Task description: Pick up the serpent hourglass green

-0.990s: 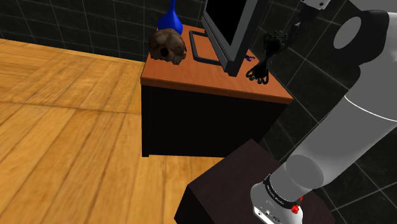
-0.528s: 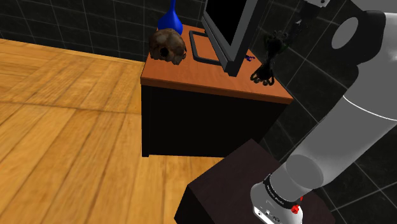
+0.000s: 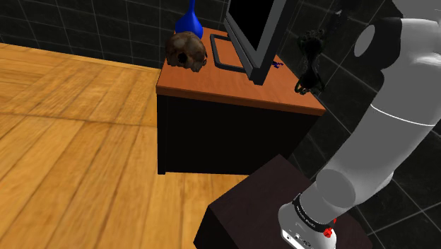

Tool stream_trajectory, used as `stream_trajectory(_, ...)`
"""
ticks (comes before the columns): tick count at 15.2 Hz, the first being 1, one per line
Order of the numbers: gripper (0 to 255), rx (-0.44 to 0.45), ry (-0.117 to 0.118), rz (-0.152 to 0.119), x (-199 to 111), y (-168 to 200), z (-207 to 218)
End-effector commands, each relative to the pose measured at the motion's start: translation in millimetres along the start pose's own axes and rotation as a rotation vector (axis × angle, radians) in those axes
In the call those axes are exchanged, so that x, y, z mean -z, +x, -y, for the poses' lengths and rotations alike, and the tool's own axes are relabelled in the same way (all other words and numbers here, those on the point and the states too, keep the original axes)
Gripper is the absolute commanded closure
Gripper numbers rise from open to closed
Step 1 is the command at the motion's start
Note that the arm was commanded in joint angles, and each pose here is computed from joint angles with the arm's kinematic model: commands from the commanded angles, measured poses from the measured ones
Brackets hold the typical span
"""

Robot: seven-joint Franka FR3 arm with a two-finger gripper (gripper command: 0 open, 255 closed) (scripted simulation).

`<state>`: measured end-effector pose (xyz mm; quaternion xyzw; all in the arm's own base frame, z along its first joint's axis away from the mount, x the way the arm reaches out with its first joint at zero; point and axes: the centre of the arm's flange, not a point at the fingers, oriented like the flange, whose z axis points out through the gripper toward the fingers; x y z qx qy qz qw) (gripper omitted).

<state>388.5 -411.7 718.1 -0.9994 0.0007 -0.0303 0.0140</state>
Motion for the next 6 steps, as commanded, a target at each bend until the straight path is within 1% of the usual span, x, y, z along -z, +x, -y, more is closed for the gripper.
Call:
stream_trajectory(1, 255, 0.001, -0.001, -0.001, 11.6, 0.6, -0.1)
stream_trajectory(4, 255, 0.001, -0.001, -0.001, 27.4, 1.6, 0.4)
stream_trajectory(6, 255, 0.001, -0.001, -0.001, 28.2, 1.6, 0.4)
